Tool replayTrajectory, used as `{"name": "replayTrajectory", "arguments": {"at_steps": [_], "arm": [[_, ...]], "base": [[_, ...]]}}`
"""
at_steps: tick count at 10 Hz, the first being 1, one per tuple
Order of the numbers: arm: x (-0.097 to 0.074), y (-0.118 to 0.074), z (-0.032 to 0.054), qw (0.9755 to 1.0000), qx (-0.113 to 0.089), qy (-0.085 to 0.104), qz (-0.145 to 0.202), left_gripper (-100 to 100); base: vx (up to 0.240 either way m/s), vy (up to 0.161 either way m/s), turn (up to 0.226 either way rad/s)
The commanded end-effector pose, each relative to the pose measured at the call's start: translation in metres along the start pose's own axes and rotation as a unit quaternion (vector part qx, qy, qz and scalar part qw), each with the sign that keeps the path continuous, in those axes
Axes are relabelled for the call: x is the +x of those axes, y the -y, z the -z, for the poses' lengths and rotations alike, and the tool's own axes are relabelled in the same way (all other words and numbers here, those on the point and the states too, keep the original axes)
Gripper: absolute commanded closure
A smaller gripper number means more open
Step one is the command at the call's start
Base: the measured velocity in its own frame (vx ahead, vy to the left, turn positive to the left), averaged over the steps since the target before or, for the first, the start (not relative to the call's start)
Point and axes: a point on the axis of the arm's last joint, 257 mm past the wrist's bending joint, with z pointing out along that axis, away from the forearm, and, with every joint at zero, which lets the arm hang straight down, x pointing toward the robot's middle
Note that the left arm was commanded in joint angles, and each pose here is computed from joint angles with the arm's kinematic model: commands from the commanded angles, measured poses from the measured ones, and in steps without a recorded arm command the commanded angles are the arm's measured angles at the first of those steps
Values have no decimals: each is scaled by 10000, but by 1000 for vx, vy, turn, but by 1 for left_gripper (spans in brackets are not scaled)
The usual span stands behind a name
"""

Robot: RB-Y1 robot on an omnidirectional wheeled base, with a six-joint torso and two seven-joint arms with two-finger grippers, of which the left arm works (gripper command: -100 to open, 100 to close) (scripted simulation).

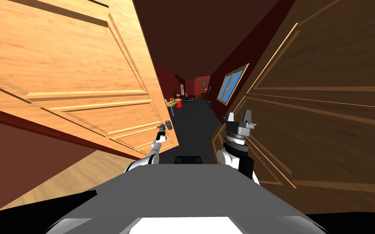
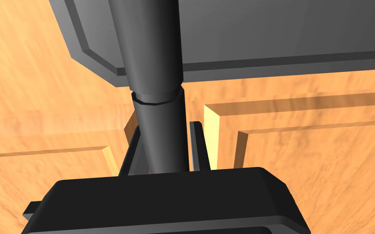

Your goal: Push the door open

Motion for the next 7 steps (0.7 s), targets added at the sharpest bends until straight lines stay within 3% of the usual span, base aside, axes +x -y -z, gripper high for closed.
{"name": "replayTrajectory", "arguments": {"at_steps": [1, 6, 7], "arm": [[-137, 3, -7, 10000, 21, 74, 1, 100], [-718, -69, 33, 9992, -24, 408, 11, 100], [-718, -69, 33, 9992, -24, 408, 11, 100]], "base": [[193, -46, 38], [199, -54, 40], [128, -45, 37]]}}
